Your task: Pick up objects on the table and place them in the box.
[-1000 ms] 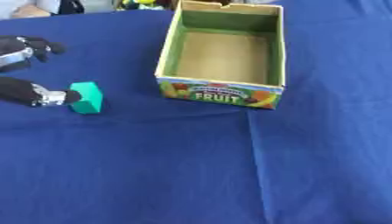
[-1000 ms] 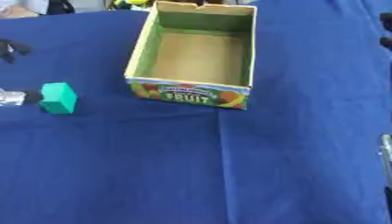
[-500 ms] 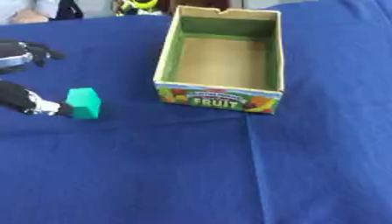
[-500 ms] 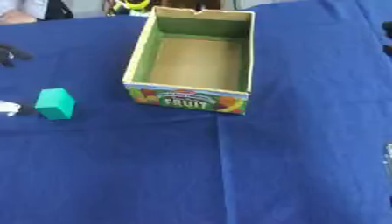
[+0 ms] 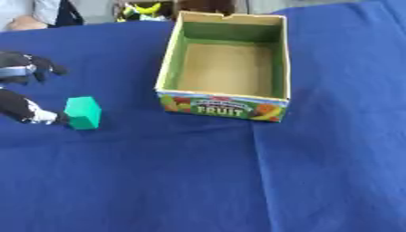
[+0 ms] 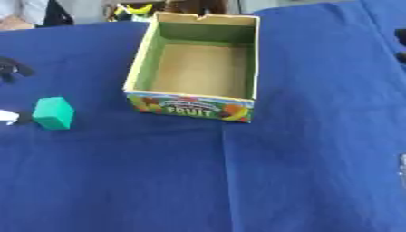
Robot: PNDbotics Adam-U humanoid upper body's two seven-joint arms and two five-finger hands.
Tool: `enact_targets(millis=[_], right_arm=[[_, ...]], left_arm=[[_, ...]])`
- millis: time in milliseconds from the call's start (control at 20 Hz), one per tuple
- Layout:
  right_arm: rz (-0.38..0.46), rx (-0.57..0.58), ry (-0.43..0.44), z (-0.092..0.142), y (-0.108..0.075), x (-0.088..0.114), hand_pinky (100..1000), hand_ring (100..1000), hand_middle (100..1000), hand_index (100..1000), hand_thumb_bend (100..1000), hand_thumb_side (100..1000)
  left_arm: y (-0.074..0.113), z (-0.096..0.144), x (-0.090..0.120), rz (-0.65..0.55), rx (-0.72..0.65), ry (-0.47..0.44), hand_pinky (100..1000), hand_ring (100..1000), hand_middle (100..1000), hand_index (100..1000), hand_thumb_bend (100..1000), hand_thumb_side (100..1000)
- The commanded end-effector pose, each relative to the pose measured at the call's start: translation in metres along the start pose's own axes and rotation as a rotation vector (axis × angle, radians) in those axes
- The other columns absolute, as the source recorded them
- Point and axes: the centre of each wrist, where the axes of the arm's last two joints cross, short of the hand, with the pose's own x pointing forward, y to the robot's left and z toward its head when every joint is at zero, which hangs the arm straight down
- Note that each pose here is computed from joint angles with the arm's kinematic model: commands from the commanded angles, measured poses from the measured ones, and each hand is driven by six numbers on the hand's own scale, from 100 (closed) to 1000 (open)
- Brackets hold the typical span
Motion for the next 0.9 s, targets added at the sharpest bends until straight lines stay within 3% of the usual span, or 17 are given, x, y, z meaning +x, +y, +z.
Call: enact_targets(millis=[50, 550, 900], right_arm=[[0.009, 0.008, -0.024, -0.004, -0.004, 0.004, 853, 886, 780, 908, 100, 1000], [0.007, 0.013, -0.026, -0.005, -0.004, 0.004, 854, 886, 779, 908, 100, 1000], [0.004, 0.021, -0.027, -0.005, -0.003, 0.004, 856, 888, 778, 909, 100, 1000]], left_arm=[[0.011, 0.008, -0.008, -0.039, 0.008, 0.039, 760, 829, 915, 1000, 507, 585], [0.005, -0.017, -0.019, -0.007, -0.061, 0.044, 758, 827, 913, 1000, 494, 576], [-0.006, -0.041, -0.028, 0.023, -0.132, 0.063, 764, 826, 918, 1000, 540, 565]])
